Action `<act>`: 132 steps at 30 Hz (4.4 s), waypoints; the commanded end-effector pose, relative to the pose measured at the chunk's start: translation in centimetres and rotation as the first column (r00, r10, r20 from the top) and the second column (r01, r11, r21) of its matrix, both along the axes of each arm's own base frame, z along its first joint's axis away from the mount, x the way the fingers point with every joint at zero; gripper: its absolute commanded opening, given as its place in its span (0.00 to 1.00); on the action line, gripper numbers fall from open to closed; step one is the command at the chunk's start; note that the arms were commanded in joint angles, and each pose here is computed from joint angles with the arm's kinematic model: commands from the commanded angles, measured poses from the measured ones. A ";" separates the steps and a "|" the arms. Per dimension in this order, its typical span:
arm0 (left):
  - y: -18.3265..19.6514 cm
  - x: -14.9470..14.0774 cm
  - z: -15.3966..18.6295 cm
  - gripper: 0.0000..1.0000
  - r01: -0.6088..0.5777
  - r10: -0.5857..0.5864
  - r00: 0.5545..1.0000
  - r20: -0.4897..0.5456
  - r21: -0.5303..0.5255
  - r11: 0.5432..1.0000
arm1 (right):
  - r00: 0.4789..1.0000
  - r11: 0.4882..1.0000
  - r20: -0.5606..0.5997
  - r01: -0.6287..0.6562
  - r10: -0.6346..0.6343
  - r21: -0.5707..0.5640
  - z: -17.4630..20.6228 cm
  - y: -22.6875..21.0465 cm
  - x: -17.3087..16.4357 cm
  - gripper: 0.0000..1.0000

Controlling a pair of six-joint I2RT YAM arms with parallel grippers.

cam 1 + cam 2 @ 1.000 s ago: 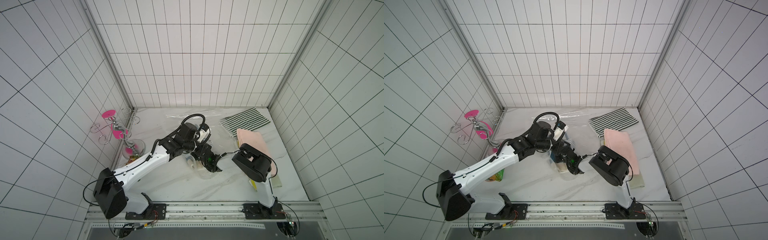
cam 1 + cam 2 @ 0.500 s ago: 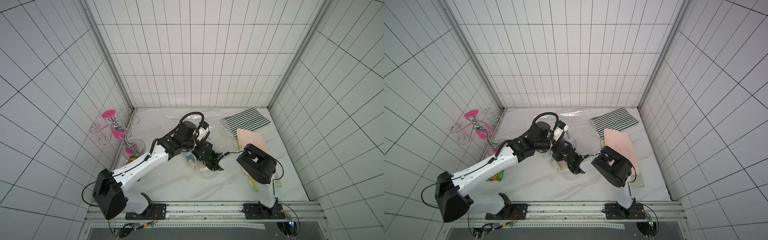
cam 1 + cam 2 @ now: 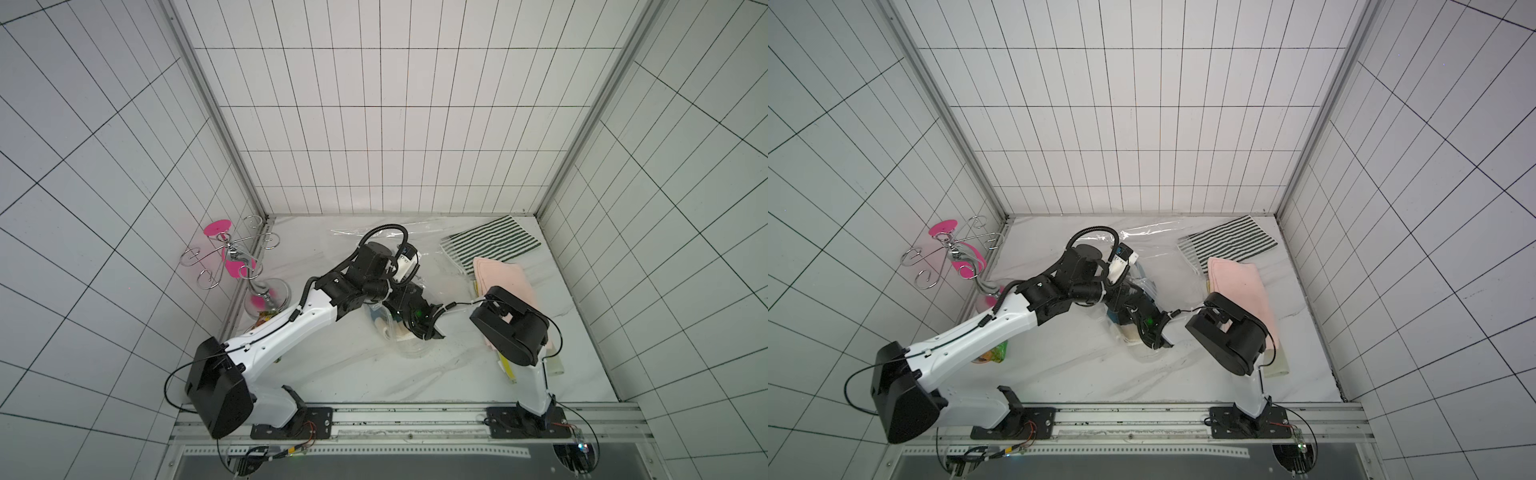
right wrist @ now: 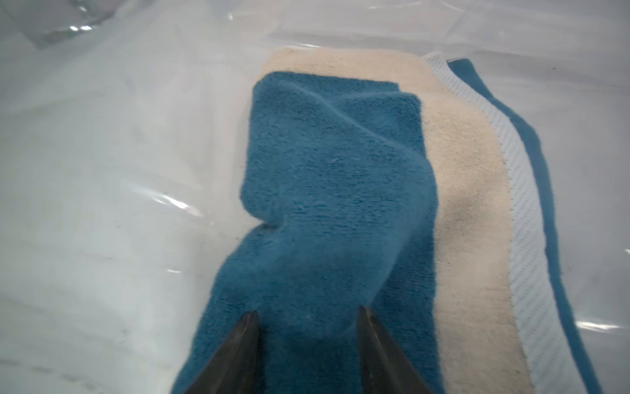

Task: Place the folded towel into the vacuum bag
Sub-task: Place the towel in the vacuum bag.

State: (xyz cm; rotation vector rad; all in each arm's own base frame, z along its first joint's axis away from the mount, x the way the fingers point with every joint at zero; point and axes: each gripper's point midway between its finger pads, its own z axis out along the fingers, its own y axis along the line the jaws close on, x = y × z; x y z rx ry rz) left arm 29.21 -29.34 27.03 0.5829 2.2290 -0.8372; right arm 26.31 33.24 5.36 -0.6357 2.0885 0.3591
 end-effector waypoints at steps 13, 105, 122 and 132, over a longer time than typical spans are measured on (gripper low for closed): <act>-1.6 -3.0 -2.4 0.00 0.159 -0.159 0.985 -0.072 -0.007 0.987 | 0.986 0.989 -0.154 0.077 -0.057 0.126 -4.0 2.6 5.5 0.49; 0.6 -6.9 -9.8 0.01 0.232 -0.199 0.953 -0.230 0.124 0.965 | 1.000 0.848 -0.002 0.025 -0.028 0.529 11.5 6.2 11.4 0.07; 9.1 -7.1 0.9 0.74 -0.245 0.246 0.968 -0.051 0.041 0.969 | 0.966 0.939 -0.255 0.129 -0.046 0.319 2.1 5.8 9.4 0.10; 13.1 -6.0 -3.6 0.74 -0.515 0.527 0.850 0.010 0.232 0.825 | 0.959 0.939 -0.281 0.113 -0.018 0.326 0.9 7.6 7.4 0.10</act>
